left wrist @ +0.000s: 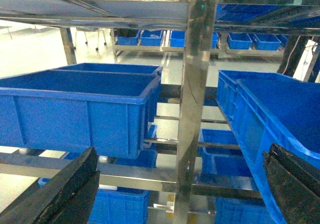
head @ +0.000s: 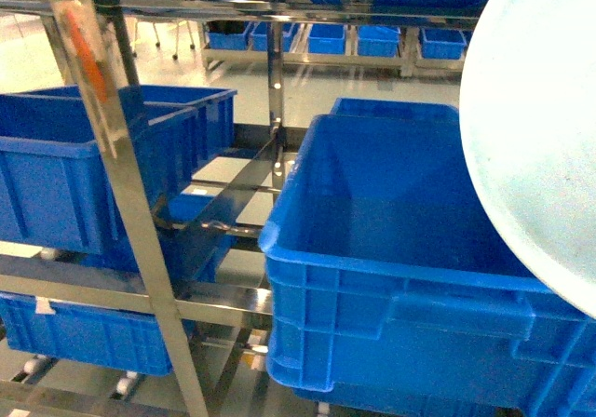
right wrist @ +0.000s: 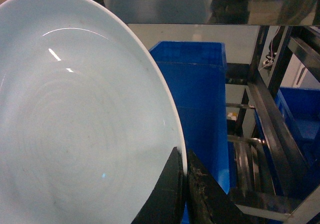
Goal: Place blue tray on left shelf second layer neatly
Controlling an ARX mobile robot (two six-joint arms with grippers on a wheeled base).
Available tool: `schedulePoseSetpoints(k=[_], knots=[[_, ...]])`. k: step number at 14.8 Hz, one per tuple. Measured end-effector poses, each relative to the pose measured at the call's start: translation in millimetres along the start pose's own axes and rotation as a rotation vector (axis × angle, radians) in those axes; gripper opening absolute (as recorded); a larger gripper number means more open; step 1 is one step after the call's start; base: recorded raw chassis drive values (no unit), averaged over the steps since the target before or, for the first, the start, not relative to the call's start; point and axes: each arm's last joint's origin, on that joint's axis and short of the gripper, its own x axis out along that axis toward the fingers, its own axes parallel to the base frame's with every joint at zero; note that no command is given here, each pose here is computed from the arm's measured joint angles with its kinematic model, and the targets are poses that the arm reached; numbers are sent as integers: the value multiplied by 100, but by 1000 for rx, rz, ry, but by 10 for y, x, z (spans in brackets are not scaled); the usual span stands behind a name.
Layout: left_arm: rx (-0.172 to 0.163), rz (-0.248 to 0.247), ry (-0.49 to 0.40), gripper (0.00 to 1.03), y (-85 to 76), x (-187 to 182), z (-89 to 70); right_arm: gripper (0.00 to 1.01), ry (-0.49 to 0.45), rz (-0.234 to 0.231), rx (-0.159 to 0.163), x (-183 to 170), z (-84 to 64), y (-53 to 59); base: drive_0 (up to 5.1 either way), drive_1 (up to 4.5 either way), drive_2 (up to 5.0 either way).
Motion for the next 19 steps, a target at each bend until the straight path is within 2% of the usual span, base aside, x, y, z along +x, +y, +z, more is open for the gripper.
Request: schedulePoseSetpoints(k=[2, 3, 4, 6, 7, 8, 9, 10, 11, 12, 14, 15, 18, 19], knots=[[0, 1, 0, 98, 0, 0, 0, 2, -2, -1, 0, 0, 1, 0, -499, 246, 246], [0, 1, -2, 98, 0, 0, 1, 2, 3, -4, 0, 0, -3, -3, 0, 0, 0], [0, 8, 3, 98, 2, 0, -3, 2, 1, 12, 0, 3, -1, 5, 0, 0, 0], [0, 3, -2, 98, 1, 0, 2, 2, 8, -5, 1, 1, -8, -3, 0, 0, 0], [0, 3, 0, 98, 1, 0, 0, 2, 68, -59, 32, 3, -14, -1, 0, 0, 0], [0, 3, 0, 98, 1, 0, 0, 2, 129, -128, 75, 18, -15, -14, 0, 0, 0], [0, 2, -1, 98, 1, 0, 1, 2, 186, -187, 152, 55, -63, -66, 0, 0, 0], [0, 2, 0, 98, 1, 0, 0, 2, 210, -210, 218, 92, -96, -101, 0, 0, 0], [0, 2, 0, 98, 1, 0, 0, 2, 207, -205, 279, 135, -101, -111, 0, 0, 0], [0, 2, 0, 98, 1, 0, 0, 2, 217, -183, 369, 270, -134, -144, 0, 0, 0], [0, 2, 0, 98, 0, 0, 0, 2, 240, -211, 430, 416, -205, -210, 0, 0, 0], [0, 2, 0, 98, 0, 0, 0, 2, 244, -237, 450, 488, -243, -246, 0, 0, 0], [0, 2, 0, 98, 0, 0, 0, 2, 247, -314, 489, 685, -341, -348, 0, 0, 0], [0, 2, 0, 98, 0, 0, 0, 2, 236, -331, 493, 762, -342, -364, 0, 0, 0]])
